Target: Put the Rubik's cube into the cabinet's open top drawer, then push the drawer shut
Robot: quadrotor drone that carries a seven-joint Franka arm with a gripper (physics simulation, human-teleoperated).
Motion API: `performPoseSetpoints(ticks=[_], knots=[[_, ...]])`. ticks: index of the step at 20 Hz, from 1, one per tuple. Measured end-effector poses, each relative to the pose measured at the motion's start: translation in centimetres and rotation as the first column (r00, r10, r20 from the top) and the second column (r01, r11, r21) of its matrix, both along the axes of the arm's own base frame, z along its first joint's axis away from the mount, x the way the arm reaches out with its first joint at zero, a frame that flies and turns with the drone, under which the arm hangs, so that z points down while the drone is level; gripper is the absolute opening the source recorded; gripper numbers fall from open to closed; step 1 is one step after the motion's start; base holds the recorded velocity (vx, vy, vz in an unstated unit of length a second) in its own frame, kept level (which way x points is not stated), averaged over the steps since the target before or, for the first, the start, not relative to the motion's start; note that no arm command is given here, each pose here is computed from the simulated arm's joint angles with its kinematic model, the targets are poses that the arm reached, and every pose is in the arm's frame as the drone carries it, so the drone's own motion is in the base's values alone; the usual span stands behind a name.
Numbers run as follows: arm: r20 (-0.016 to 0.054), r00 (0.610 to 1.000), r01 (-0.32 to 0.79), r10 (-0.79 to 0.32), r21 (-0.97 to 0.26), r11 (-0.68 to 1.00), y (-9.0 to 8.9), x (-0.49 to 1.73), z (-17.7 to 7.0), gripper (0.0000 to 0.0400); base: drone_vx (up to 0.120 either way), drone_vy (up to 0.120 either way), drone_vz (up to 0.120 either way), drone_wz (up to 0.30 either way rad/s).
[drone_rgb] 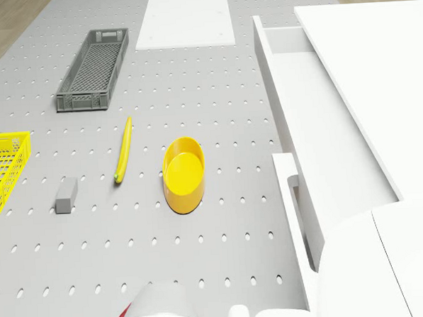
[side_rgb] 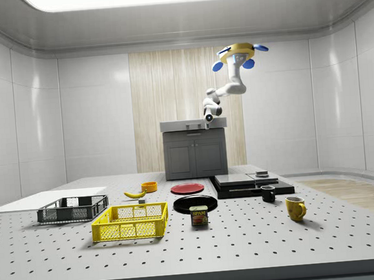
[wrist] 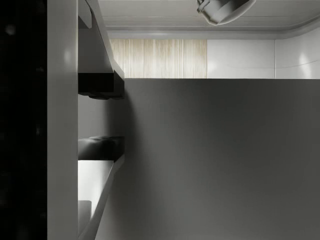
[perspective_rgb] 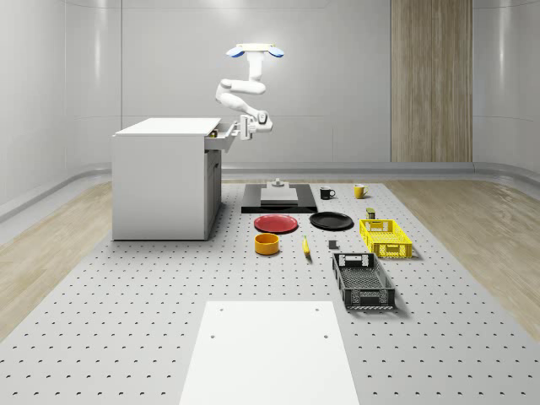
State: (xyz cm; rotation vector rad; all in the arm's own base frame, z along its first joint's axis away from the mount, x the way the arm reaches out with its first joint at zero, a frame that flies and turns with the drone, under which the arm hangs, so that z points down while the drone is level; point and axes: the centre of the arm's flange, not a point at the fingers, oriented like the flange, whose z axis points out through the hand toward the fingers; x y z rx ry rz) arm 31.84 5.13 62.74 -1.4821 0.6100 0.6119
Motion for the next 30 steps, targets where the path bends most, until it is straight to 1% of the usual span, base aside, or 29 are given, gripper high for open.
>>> performPoseSetpoints(ticks=[1,2,3,4,7,11,17,30], knots=[[-0.0004,1.000,0.000,0.000,0.000,1.000,0.5,0.00,0.0,0.0105,0.000,0.000,0.000,0.000],[0.0025,1.000,0.000,0.000,0.000,1.000,1.0,0.00,0.0,0.0106,0.000,0.000,0.000,0.000],[0.0028,1.000,0.000,0.000,0.000,1.000,1.5,0.00,0.0,0.0106,0.000,0.000,0.000,0.000],[0.0010,1.000,0.000,0.000,0.000,1.000,2.0,0.00,0.0,0.0106,0.000,0.040,0.000,0.000],[-0.0004,1.000,0.000,0.000,0.000,1.000,3.1,0.00,0.0,0.0105,0.000,0.120,0.000,0.000],[-0.0014,1.000,0.000,0.000,0.000,1.000,4.0,0.01,0.0,0.0105,0.000,0.120,0.000,0.000],[-0.0020,1.000,0.000,0.000,0.000,1.000,4.5,0.01,0.0,0.0105,0.000,0.120,0.000,0.000],[-0.0023,1.000,0.000,0.000,0.000,1.000,4.6,0.01,0.0,0.0105,0.000,0.000,0.000,0.000]])
